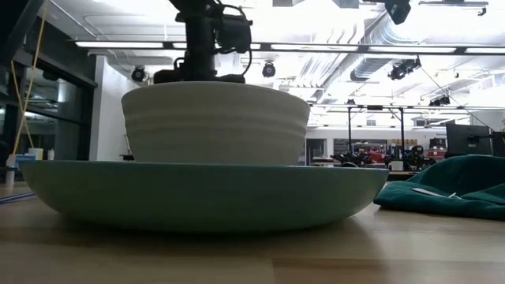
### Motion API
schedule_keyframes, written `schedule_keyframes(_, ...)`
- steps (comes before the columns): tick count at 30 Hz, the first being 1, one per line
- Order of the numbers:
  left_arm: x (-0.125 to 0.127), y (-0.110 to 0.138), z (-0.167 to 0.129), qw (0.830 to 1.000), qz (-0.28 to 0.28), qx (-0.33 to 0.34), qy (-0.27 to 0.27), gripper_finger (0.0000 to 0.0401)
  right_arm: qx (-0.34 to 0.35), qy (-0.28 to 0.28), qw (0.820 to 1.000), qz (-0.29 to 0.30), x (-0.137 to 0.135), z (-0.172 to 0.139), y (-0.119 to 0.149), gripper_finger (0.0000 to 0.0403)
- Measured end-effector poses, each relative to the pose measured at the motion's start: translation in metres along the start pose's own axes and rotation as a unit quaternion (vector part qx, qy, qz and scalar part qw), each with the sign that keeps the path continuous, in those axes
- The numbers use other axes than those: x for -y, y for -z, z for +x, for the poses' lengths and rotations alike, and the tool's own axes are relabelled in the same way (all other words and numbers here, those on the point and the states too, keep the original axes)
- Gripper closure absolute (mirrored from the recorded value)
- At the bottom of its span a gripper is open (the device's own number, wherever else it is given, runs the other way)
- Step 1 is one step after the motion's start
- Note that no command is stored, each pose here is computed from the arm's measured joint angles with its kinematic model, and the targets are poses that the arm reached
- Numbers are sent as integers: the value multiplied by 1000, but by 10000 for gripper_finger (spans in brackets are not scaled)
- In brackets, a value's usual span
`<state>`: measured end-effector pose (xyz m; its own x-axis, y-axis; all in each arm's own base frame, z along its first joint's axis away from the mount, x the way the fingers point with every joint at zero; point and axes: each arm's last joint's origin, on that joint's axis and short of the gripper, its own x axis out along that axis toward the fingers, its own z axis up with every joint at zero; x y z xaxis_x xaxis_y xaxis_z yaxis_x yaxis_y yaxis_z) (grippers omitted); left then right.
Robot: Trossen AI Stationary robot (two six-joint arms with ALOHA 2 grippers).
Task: Set table place
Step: Place the purple fork inside the white bowl
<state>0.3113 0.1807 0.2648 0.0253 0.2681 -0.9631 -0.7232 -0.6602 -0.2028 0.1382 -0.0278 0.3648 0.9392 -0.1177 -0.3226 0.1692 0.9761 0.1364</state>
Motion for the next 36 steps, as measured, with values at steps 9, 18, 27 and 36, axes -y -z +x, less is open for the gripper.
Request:
schedule_keyframes(9, 3, 5, 18, 997, -66, 0, -31, 382, -7, 0, 1000, -3, 0, 0, 1, 402)
schedule_keyframes(18, 8, 9, 30, 994, -109, -4, -21, 382, -24, 1, 1000, -10, 0, -1, 5, 402)
schedule_keyframes(27, 8, 11, 38, 993, -114, 0, -42, 382, -30, 2, 999, -12, 0, -3, 6, 402)
schedule_keyframes(36, 5, 8, 39, 990, -126, 20, -54, 382, -30, 2, 1000, -8, 0, -3, 7, 402)
